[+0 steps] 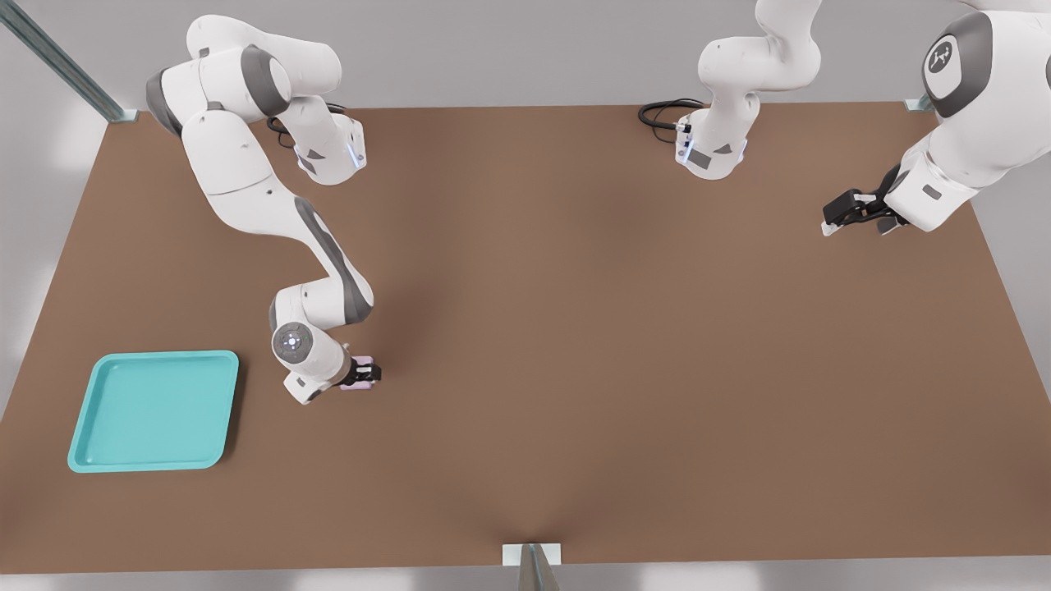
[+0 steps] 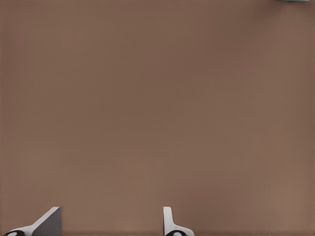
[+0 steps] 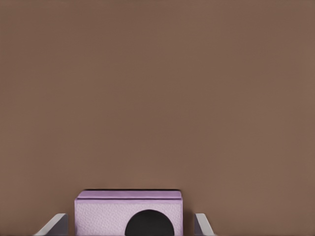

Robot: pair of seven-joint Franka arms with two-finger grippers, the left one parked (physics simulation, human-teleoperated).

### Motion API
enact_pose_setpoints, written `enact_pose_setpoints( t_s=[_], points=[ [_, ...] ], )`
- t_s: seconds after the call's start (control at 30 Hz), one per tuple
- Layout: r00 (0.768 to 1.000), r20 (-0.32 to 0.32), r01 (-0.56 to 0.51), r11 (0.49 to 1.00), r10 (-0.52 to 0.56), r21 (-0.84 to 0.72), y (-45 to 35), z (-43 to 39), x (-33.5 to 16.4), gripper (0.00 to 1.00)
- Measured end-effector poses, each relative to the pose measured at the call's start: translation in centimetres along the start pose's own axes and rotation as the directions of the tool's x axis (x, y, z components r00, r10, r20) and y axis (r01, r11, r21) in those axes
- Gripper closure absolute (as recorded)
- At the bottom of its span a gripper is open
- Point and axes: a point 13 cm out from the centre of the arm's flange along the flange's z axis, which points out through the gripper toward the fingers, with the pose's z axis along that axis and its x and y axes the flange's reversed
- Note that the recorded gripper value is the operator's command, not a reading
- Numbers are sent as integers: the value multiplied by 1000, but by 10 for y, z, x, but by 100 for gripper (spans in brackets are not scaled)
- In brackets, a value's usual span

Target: Keep left arm still and place phone on the tray with right arm

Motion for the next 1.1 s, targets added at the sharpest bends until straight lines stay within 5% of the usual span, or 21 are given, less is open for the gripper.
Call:
enact_pose_setpoints(
  t_s=[0.23,0.5,0.83,0.97,1.0,1.1],
  points=[
    [1000,12,5,1000,-5,-4,2,-3,-3,28],
    [997,80,-11,1000,12,-7,-22,-61,-25,28],
    [972,110,-208,978,207,-4,-275,-89,-35,28],
    [970,163,-186,983,183,3,-346,-90,-61,28],
    [971,168,-173,985,170,3,-356,-86,-66,19],
    [981,156,-117,993,114,8,-366,-71,-65,15]
  ],
)
